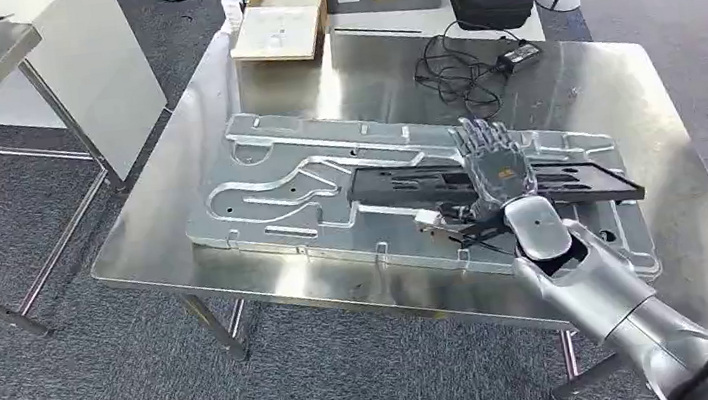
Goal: Take the parts from the cabinet and place them on the table.
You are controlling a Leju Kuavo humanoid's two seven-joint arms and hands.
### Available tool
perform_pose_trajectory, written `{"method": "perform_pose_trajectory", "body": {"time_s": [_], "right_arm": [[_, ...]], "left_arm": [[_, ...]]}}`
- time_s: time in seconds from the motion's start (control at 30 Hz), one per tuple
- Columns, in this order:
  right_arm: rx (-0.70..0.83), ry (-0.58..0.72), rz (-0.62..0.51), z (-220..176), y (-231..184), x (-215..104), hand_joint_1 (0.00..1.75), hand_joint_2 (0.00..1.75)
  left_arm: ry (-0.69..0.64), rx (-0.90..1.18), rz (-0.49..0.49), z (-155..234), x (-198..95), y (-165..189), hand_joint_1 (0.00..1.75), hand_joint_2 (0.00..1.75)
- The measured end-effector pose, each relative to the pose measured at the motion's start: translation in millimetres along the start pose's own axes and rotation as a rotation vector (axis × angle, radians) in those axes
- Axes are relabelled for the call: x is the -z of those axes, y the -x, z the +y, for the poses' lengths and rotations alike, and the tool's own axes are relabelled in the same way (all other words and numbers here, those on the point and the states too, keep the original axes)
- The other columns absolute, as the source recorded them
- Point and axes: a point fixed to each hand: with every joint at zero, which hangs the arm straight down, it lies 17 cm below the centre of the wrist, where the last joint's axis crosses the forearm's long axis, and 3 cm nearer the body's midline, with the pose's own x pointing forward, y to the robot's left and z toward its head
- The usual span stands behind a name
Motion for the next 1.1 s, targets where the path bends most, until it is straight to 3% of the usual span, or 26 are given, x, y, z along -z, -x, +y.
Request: {"method": "perform_pose_trajectory", "body": {"time_s": [0.13, 0.23, 0.37, 0.53, 0.7, 0.93, 0.97, 1.0, 1.07, 1.1], "right_arm": [[0.061, 0.239, 0.005, -99.5, 3.4, 11.1, 0.0, 0.0], [0.078, 0.334, 0.001, -141.5, 2.8, 7.4, 0.0, 0.0], [0.089, 0.389, -0.001, -162.6, 3.0, 2.3, 0.0, 0.0], [0.157, 0.463, -0.088, -188.8, -15.8, -6.9, 0.0, 0.0], [0.23, 0.539, -0.246, -222.8, -69.1, -34.4, 0.0, 0.0], [0.312, 0.574, -0.391, -241.8, -118.9, -60.7, 0.0, 0.0], [0.319, 0.572, -0.402, -241.4, -122.1, -62.5, 0.0, 1.75], [0.332, 0.563, -0.418, -238.9, -127.1, -65.5, 0.0, 1.75], [0.362, 0.545, -0.435, -232.3, -136.8, -72.6, 0.0, 1.75], [0.375, 0.539, -0.442, -229.6, -141.3, -76.4, 0.0, 1.75]], "left_arm": [[-0.007, 0.013, 0.002, -3.3, -1.8, 1.8, 0.0, 0.0], [-0.005, 0.021, 0.001, -5.8, -2.9, 2.0, 0.0, 0.0], [-0.001, 0.024, -0.001, -8.0, -3.4, 1.4, 0.0, 0.0], [0.004, 0.033, -0.017, -10.5, -4.0, -1.1, 0.0, 0.0], [0.018, 0.056, -0.035, -15.7, -4.6, -2.7, 0.0, 0.0], [0.044, 0.077, -0.057, -20.7, -5.6, -5.6, 0.0, 0.0], [0.044, 0.078, -0.058, -20.7, -5.7, -5.8, 0.0, 0.0], [0.045, 0.079, -0.058, -20.8, -5.6, -5.8, 0.0, 1.75], [0.046, 0.079, -0.058, -20.8, -5.7, -5.7, 0.0, 1.75], [0.045, 0.079, -0.056, -20.6, -5.6, -5.4, 0.0, 0.0]]}}
